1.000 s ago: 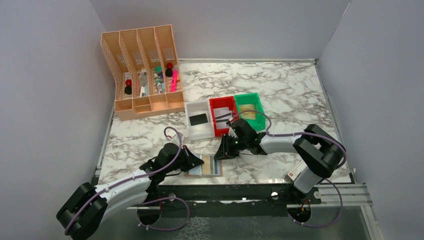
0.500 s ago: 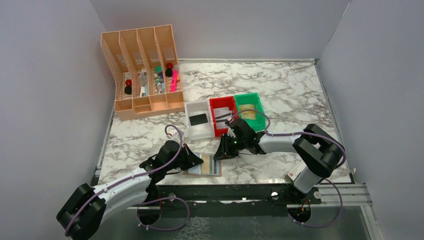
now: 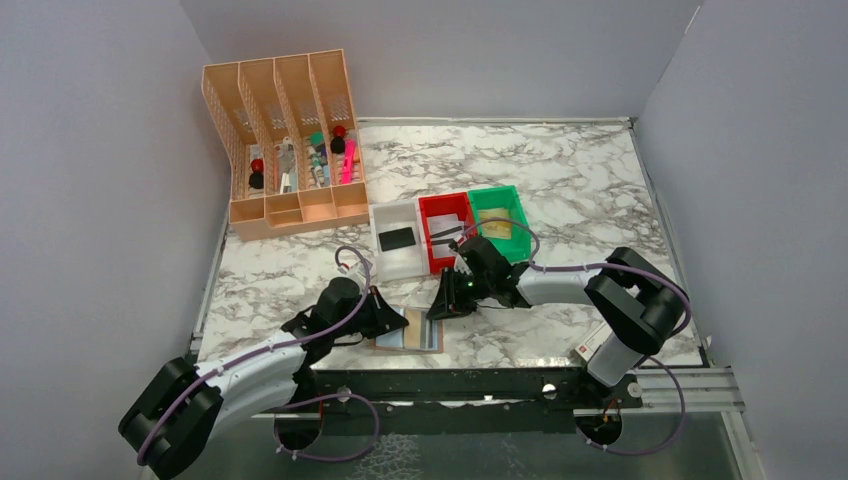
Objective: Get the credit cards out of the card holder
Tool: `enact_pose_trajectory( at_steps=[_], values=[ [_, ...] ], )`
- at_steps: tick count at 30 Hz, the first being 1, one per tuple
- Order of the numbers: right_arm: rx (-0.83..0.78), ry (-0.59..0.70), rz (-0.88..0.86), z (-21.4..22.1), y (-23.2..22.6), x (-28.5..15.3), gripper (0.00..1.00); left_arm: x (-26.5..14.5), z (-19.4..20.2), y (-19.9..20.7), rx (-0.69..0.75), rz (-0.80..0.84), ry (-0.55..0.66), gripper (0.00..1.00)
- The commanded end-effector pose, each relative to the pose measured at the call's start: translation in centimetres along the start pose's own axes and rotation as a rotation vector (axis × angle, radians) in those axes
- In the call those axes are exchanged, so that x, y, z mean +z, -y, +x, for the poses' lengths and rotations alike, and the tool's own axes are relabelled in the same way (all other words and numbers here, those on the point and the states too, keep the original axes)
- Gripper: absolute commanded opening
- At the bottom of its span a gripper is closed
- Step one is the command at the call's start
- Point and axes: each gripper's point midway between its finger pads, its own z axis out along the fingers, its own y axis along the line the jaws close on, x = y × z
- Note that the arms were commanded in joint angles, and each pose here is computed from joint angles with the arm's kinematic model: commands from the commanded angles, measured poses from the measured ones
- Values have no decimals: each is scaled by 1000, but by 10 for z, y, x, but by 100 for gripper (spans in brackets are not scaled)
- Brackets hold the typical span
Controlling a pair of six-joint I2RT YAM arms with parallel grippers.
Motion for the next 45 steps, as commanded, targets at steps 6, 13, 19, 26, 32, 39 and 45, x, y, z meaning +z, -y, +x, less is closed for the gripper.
enact_pose_trajectory(
  at_steps=[6, 13, 19, 26, 32, 39, 45],
  values=[
    [25, -93, 345, 42, 95, 0, 30, -6, -7, 29, 58, 146, -19, 0],
    [22, -94, 354, 42, 97, 0, 30, -15, -19, 27, 32, 154, 10, 0],
    [27, -95, 356, 43, 98, 0, 30, -16, -17, 20, 21, 138, -14, 0],
    [24, -100, 349, 42, 97, 1, 29, -15, -17, 10, 17, 93, -19, 0],
    [-1, -81, 223, 34, 66, 0, 31, -9, -12, -9, 14, 4, -58, 31],
    [-75, -63, 72, 15, 20, -6, 33, -7, -9, -17, 44, -39, -88, 42],
    [-96, -80, -32, 14, -3, -6, 33, -5, -1, -21, 27, -29, -115, 42]
  ],
)
